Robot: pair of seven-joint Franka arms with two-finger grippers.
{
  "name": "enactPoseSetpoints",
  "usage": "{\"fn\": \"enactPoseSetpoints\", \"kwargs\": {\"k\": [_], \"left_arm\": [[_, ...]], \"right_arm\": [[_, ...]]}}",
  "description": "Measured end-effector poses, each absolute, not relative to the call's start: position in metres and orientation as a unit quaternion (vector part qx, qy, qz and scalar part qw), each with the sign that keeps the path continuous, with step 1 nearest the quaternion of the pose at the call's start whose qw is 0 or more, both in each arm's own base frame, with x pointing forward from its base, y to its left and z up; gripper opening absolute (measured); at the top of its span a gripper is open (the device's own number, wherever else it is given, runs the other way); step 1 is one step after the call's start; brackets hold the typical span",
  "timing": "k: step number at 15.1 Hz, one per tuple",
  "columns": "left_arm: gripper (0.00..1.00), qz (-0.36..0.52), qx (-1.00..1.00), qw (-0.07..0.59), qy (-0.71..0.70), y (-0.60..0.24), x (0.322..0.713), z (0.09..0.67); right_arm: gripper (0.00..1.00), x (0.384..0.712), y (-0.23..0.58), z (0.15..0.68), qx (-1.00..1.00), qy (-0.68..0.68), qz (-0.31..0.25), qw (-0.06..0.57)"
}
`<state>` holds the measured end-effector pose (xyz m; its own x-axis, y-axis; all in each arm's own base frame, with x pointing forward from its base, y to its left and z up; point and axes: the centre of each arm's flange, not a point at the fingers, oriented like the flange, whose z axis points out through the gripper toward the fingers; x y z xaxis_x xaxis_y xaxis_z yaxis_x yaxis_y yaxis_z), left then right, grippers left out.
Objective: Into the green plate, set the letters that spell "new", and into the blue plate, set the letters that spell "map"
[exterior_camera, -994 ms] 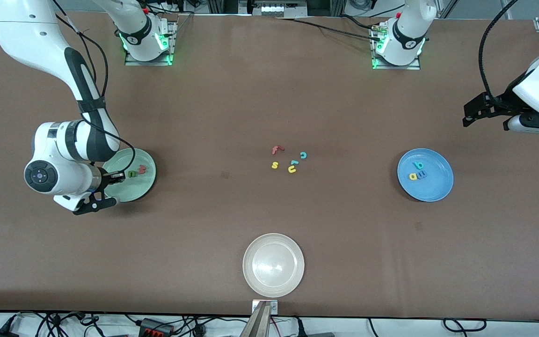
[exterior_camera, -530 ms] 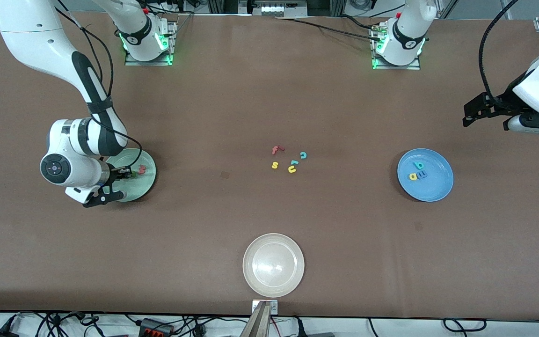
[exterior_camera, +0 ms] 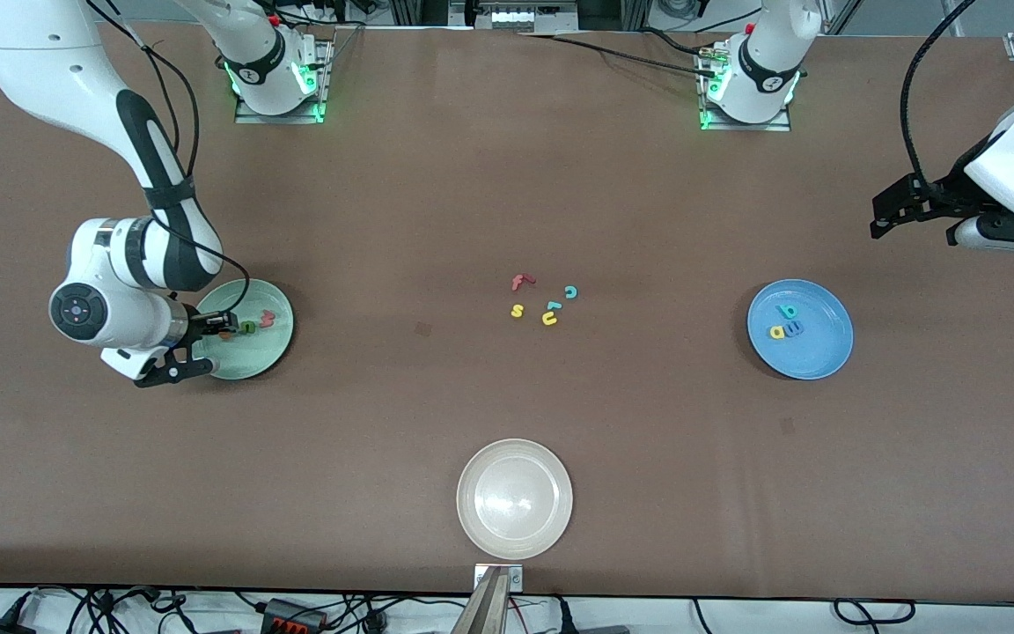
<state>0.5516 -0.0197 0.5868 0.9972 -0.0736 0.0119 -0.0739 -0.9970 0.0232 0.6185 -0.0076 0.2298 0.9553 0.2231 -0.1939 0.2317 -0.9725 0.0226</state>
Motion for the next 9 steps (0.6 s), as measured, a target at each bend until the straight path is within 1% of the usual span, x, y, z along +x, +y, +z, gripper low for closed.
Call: {"fn": "enactPoseSetpoints", "kwargs": {"k": [1, 2, 3, 5, 9], "left_arm": [[1.0, 0.005, 0.999, 0.012, -0.037, -0.02, 0.552, 0.587], [1.0, 0.005, 0.999, 0.012, -0.037, -0.02, 0.552, 0.587], [1.0, 0.006, 0.999, 0.012, -0.037, -0.02, 0.552, 0.587], [1.0, 0.005, 0.999, 0.012, -0.037, -0.02, 0.552, 0.587], [1.0, 0.005, 0.999, 0.012, -0.037, -0.019, 0.552, 0.587]], "right_arm": [[0.89, 0.623, -0.007, 0.253, 0.99, 0.109, -0.087, 0.023], [0.98, 0.629, -0.007, 0.281, 0.992, 0.099, -0.08, 0.024], [1.0, 0.634, -0.007, 0.312, 0.994, 0.082, -0.073, 0.025], [1.0, 0.64, -0.007, 0.372, 0.997, 0.041, -0.063, 0.023], [1.0, 0.645, -0.013, 0.474, 0.997, -0.034, -0.072, 0.018]]}}
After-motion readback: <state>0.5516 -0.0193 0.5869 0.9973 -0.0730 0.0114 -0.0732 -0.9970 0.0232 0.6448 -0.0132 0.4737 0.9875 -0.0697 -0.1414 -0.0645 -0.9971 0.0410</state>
